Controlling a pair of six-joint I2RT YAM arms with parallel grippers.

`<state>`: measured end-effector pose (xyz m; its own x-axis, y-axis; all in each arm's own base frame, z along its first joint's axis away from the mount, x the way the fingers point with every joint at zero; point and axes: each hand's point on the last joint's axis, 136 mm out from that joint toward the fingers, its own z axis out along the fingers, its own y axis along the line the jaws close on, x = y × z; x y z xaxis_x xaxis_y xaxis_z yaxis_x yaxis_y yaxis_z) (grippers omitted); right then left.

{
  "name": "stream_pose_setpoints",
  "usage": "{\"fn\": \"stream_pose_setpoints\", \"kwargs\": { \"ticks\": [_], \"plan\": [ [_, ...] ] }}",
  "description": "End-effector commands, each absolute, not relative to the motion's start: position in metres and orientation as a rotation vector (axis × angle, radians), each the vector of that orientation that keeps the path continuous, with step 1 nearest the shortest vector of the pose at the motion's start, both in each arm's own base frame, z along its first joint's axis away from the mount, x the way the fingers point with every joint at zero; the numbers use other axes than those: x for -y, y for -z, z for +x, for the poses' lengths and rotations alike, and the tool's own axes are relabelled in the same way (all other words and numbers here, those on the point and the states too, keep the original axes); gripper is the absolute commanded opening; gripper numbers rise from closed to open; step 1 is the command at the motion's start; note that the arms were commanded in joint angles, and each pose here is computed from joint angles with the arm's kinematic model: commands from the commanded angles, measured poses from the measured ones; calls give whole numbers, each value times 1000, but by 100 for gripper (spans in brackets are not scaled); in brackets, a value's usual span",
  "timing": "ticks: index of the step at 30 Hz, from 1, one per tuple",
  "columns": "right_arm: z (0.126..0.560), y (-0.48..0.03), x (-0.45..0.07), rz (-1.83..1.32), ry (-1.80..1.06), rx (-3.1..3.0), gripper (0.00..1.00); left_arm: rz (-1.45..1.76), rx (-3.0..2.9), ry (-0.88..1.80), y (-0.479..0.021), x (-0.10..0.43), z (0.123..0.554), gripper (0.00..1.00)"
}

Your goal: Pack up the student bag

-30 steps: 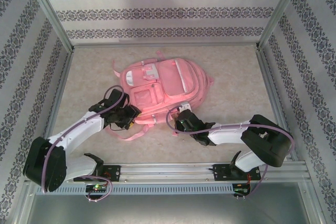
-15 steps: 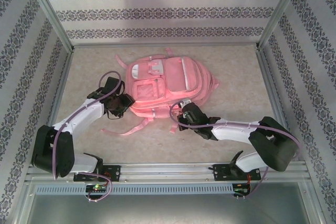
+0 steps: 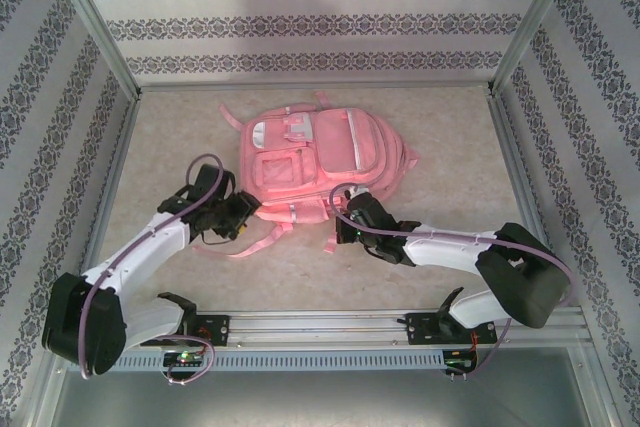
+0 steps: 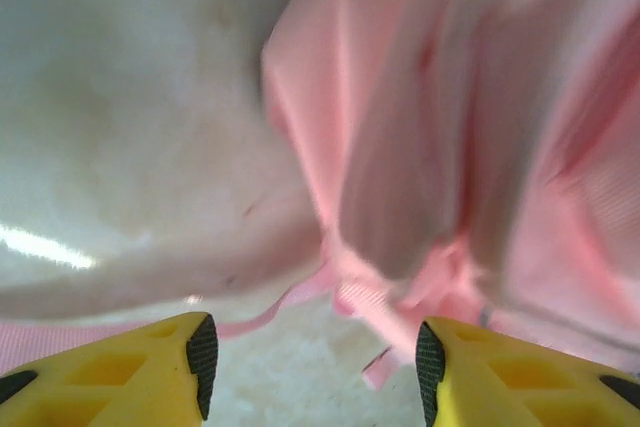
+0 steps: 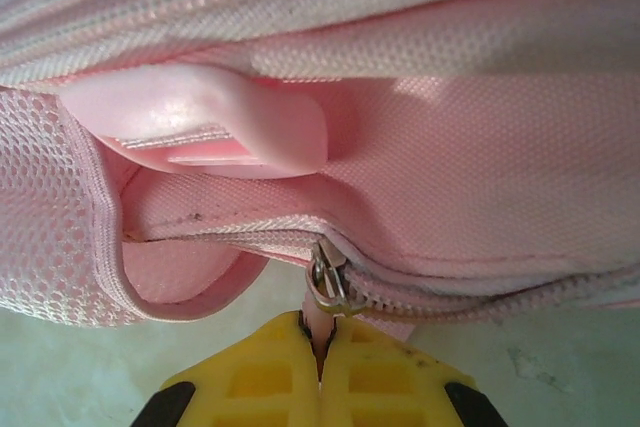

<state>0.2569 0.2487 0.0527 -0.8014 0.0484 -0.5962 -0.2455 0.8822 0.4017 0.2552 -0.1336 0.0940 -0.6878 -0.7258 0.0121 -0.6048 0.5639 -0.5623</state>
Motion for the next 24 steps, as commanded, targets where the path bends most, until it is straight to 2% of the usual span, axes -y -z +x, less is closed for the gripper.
{"fn": "stream_pose_setpoints", "kwargs": {
  "ticks": [1, 13, 20, 23, 24],
  "plan": [
    [264, -71, -267, -54, -719, -2380, 0, -1136, -2509, 898, -100, 145, 263, 54],
    [255, -67, -271, -75, -724, -2400, 0, -1079, -2525, 937, -82, 173, 283, 49],
    [250, -58, -261, -120, -657, -2420, 0, -1049, -2541, 839, -74, 167, 292, 56],
    [249, -52, -257, -208, -575, -2439, 0, -1024, -2551, 787, -71, 164, 298, 45],
    [249, -49, -254, -246, -537, -2448, 0, -1023, -2558, 760, -70, 162, 300, 39]
  ]
}}
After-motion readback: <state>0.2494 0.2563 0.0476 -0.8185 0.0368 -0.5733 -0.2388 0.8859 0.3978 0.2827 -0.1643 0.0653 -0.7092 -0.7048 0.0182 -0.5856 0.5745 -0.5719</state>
